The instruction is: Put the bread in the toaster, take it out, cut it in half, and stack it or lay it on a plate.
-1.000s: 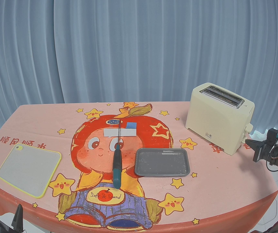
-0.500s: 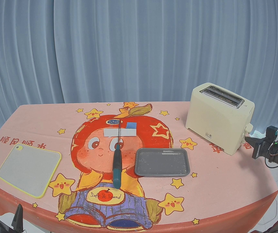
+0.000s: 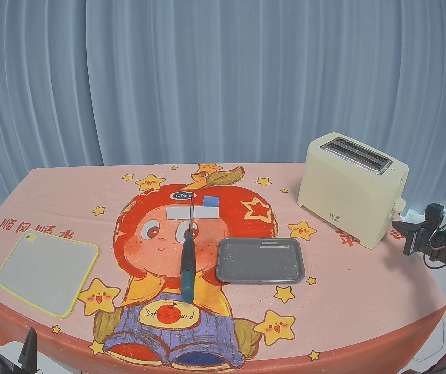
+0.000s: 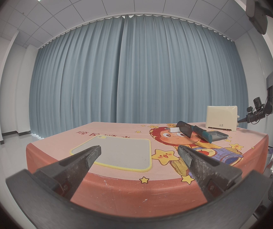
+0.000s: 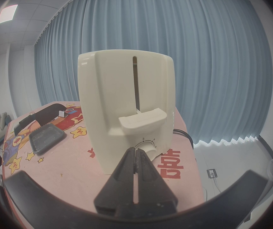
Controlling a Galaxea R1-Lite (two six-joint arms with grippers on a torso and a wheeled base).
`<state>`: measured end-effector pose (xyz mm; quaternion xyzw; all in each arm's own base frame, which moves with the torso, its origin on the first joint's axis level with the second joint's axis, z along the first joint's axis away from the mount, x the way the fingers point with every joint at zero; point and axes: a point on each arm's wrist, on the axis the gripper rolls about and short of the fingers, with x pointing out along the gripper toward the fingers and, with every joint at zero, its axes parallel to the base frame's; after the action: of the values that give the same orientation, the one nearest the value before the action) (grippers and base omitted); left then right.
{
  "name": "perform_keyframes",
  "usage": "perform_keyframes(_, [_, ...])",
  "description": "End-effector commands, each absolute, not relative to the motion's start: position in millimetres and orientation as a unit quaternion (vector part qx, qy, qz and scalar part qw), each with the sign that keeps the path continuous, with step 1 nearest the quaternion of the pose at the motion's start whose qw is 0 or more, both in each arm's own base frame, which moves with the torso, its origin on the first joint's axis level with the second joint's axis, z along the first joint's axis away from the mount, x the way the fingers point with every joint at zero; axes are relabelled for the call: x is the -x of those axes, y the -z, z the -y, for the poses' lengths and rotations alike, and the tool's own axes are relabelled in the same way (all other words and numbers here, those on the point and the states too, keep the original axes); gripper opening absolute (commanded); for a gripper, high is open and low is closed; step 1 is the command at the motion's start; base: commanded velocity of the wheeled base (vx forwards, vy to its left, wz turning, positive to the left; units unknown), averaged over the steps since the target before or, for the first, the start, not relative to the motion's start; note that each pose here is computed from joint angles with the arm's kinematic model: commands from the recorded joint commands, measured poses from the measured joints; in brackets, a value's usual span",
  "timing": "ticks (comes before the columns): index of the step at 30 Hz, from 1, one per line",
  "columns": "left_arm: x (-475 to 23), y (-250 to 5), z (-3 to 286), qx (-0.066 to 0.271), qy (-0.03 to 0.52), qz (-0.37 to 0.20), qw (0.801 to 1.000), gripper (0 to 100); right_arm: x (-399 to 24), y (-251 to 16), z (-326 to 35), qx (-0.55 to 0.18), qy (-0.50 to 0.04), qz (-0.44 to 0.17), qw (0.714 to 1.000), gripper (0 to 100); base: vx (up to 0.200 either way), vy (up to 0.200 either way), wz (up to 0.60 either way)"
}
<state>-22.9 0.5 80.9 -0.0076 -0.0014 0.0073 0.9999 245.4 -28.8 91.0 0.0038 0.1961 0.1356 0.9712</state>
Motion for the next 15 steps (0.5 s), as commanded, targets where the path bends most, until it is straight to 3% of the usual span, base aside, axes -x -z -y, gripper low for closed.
perform_keyframes(1, [22.0,-75.9,-0.5,0.008,-0.008,-0.005,1.0,100,-245.0,-90.0,28.5,-0.004,-0.136,-0.198,0.971,0,0.0,0.0,0.0])
perform_keyframes(15, [22.0,-75.9,-0.5,0.008,-0.008,-0.005,1.0,100,-244.2,-88.7,28.3,-0.004,-0.136,-0.201,0.97,0,0.0,0.0,0.0])
